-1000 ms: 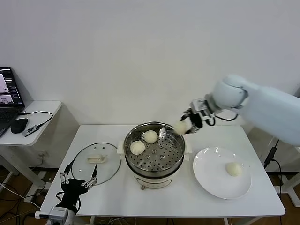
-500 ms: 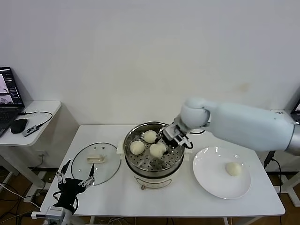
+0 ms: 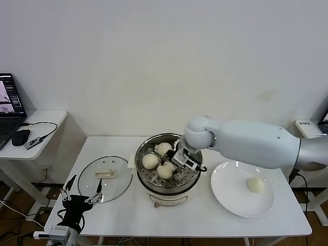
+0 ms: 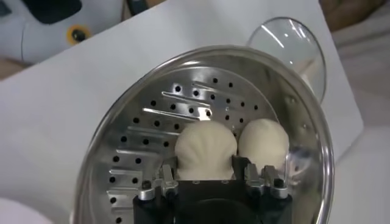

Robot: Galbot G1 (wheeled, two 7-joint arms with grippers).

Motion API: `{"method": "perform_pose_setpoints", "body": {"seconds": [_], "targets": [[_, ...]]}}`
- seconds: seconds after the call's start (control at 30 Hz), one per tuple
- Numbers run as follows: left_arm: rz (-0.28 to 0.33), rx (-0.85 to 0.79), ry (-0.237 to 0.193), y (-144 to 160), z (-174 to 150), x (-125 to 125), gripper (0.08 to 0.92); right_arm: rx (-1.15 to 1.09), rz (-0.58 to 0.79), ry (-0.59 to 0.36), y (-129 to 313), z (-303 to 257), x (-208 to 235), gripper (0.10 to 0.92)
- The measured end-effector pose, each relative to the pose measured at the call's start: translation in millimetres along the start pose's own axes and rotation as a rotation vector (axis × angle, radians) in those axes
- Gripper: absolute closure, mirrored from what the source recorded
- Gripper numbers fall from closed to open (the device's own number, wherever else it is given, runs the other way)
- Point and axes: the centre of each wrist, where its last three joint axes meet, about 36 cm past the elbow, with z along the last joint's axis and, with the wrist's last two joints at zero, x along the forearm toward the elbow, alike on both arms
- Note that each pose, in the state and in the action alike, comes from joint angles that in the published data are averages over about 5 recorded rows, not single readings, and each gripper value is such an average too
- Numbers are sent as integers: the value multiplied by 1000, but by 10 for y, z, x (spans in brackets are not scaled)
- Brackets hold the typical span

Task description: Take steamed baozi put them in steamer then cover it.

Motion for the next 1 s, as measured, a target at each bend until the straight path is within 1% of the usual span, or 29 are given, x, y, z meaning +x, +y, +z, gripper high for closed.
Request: {"method": "perform_pose_setpoints", "body": {"seconds": [0.3, 0.4, 0.57, 0.67, 0.87, 1.0], "targets": [[-1, 1, 1, 0, 3, 1, 177, 37, -10, -14, -8, -69, -78, 446], [-1, 2, 1, -1, 4, 2, 177, 47, -13, -15, -2, -79, -60, 397], [-2, 3, 0, -5, 1, 1, 177, 52, -3, -8, -4, -58, 22, 258], [0, 4, -2, -9, -6, 0, 177, 47, 9, -2, -9, -40, 107, 210], [4, -1, -6, -4, -15, -2, 177, 14, 33, 22, 20, 32, 372, 200], [9, -7, -9, 6, -21, -9, 177, -40, 52, 56, 90, 113, 604, 200]]}}
